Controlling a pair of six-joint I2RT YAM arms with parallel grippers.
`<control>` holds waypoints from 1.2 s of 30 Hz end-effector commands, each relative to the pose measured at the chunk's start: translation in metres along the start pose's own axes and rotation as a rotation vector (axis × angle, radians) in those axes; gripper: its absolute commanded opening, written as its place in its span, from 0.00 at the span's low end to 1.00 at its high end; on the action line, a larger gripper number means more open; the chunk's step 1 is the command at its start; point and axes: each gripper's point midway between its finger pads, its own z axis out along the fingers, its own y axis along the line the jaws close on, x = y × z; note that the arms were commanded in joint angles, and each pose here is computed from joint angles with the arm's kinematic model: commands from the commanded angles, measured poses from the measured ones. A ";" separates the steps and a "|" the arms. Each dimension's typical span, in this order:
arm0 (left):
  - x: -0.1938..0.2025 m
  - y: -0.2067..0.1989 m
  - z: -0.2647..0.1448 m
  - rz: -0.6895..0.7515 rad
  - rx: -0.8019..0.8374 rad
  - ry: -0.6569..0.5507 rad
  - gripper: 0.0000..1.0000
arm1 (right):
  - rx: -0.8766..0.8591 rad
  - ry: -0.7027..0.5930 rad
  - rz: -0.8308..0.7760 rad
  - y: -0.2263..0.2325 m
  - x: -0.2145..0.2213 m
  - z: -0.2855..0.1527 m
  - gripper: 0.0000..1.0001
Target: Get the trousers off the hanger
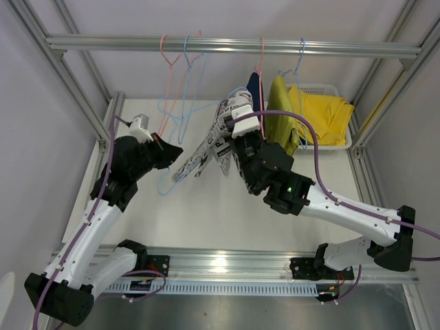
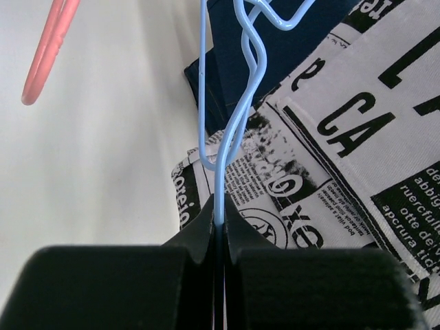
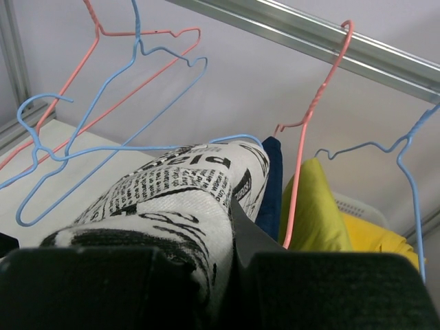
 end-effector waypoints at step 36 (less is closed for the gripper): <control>-0.005 0.011 0.012 0.082 -0.132 -0.003 0.01 | 0.209 -0.164 0.224 -0.155 -0.147 -0.046 0.00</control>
